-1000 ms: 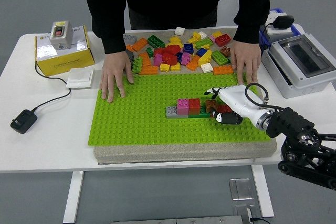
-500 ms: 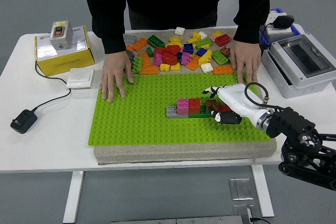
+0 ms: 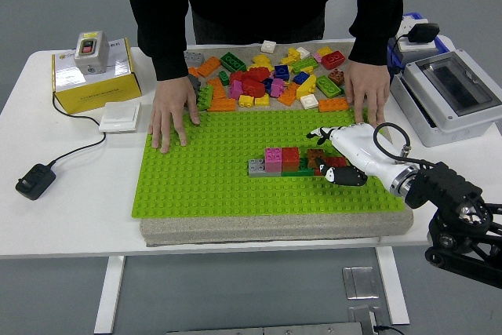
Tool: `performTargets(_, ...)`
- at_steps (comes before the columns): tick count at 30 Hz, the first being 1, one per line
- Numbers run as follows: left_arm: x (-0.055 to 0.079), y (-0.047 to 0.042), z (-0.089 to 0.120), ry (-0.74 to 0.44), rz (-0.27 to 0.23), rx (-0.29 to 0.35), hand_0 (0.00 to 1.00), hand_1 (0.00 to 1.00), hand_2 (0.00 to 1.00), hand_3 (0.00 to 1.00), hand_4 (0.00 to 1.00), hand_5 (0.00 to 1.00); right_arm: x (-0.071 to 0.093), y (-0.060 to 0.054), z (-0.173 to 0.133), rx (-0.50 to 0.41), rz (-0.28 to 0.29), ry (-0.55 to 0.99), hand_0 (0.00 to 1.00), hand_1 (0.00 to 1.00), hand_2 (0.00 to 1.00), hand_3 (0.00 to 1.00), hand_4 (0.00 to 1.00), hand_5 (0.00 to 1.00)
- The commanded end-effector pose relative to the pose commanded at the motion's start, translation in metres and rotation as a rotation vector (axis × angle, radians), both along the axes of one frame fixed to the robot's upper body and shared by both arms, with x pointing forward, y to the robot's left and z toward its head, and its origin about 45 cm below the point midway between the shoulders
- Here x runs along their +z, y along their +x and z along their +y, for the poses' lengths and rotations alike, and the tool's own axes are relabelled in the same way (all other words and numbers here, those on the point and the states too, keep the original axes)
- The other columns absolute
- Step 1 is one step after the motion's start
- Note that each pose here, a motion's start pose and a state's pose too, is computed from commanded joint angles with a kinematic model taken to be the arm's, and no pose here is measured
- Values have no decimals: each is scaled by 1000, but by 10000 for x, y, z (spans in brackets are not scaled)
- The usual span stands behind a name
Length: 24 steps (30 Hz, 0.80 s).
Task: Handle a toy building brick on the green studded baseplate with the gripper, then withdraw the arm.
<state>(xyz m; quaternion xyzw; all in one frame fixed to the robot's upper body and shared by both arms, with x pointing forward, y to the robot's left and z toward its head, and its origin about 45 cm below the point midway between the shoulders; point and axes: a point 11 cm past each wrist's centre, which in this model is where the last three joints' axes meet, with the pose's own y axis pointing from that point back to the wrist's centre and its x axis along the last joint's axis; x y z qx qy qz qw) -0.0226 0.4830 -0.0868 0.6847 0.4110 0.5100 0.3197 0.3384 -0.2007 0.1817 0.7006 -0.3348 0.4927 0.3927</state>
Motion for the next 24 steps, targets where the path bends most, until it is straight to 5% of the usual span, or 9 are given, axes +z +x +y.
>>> performTargets(4, 1, 15, 3, 1, -4, 0, 685, 653, 557, 618, 57, 629, -2, 16, 4, 2, -3, -11, 133, 172, 687, 780, 478, 368)
performTargets(5, 2, 18, 5, 2, -5, 0, 685, 652, 556, 618, 57, 629, -3, 22, 4, 3, -4, -14, 134, 176, 691, 675, 470, 384)
performTargets(24, -3, -23, -8, 0, 3, 5, 684, 653, 557, 619, 59, 629, -72, 37, 43, 19, 3, -48, 130, 177, 697, 650, 463, 388)
